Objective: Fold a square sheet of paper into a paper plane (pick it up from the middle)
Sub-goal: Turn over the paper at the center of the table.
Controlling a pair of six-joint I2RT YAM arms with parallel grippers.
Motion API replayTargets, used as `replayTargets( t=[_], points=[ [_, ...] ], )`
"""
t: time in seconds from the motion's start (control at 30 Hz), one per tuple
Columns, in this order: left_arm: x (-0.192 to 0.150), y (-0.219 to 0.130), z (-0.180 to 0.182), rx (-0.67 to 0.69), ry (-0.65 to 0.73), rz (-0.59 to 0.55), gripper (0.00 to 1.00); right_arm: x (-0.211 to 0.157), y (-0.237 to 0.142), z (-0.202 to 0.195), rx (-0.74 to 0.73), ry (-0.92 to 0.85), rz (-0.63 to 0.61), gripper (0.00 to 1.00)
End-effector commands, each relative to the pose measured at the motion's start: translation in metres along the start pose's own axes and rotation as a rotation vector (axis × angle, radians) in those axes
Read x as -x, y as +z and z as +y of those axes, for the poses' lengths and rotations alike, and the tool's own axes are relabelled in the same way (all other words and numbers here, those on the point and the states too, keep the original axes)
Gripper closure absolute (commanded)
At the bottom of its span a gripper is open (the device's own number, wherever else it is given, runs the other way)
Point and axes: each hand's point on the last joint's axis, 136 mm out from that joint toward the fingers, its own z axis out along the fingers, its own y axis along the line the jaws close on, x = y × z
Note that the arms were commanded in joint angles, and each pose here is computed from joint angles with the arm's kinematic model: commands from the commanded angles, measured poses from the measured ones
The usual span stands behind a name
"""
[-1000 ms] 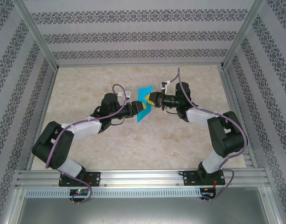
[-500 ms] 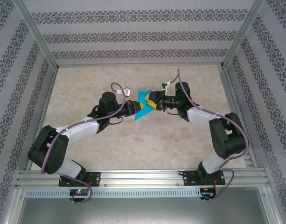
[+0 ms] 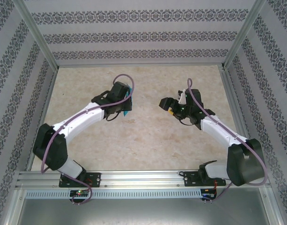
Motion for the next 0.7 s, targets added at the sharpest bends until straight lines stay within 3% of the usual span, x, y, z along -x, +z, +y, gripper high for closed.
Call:
replayTargets(
  t=[0.0,0.13,0.27,0.4,0.53,0.67],
  points=[
    [-0.014,-0.006,0.066,0.487,0.208,0.051,0.90,0.006,-0.003,-0.022,-0.084,-0.038,-0.068,0.11],
    [-0.009,0.003,0.064,0.634,0.292,0.069,0.91,0.006,-0.001,-0.032,-0.091,0.011,-0.050,0.16],
    [-0.013,0.021,0.051,0.680,0.353,0.093,0.89,0.007,-0.001,-0.034,-0.065,0.020,-0.072,0.16],
    [-0.033,0.053,0.025,0.562,0.335,0.156,0.81,0.010,-0.005,-0.042,-0.095,0.010,-0.107,0.13],
    [-0.048,0.081,-0.005,0.367,0.269,0.196,0.61,0.014,-0.012,-0.048,-0.118,0.021,-0.126,0.13],
    [-0.038,0.082,-0.026,0.187,0.175,0.195,0.46,0.012,-0.016,-0.054,-0.161,0.024,-0.122,0.15]
  ],
)
